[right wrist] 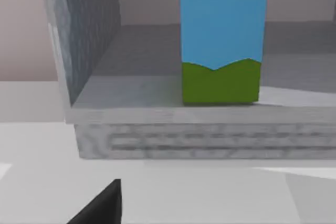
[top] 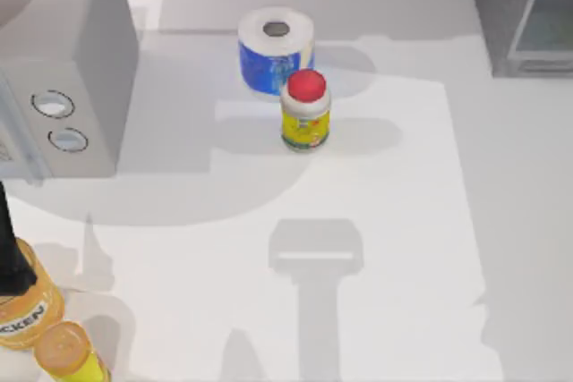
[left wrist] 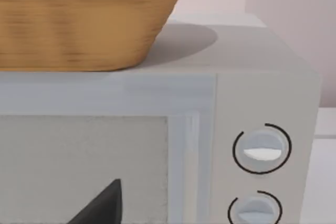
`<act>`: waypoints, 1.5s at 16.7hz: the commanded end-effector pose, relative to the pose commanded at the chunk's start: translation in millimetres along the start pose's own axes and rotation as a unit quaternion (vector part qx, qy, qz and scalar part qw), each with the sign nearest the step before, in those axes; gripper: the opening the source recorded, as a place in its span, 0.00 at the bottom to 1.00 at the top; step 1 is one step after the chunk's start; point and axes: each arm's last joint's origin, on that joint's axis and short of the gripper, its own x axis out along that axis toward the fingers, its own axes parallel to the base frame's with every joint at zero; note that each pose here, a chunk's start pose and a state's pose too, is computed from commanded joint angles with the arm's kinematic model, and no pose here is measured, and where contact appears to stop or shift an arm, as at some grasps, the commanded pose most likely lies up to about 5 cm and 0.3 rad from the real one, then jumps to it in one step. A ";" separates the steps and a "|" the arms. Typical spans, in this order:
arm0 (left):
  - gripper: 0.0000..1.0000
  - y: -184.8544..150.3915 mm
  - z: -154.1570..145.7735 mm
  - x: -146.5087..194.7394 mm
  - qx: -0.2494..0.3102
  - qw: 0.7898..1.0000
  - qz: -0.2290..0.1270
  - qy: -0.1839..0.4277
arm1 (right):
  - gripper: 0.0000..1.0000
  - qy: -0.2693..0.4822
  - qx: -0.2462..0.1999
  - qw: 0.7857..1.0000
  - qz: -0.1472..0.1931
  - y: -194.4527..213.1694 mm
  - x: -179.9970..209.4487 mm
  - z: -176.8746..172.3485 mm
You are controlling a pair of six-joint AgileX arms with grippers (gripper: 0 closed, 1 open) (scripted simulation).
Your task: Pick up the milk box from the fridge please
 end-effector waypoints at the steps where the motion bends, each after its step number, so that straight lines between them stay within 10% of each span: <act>1: 1.00 0.0 0.0 0.0 0.000 1.000 0.000 0.000 | 1.00 -0.008 -0.005 1.000 -0.005 -5.2 1.0 -1.0; 12: 1.00 0.0 0.0 0.0 0.000 1.000 0.000 0.000 | 1.00 -0.047 -0.028 0.999 -0.004 -14.7 12.7 4.8; 19: 1.00 0.0 0.0 0.0 0.000 1.000 0.000 0.000 | 1.00 -0.111 -0.040 0.991 0.065 19.3 118.0 37.1; 25: 1.00 0.0 0.0 0.0 0.000 1.000 0.000 0.000 | 1.00 -0.042 -0.019 0.999 -0.009 7.1 192.3 21.7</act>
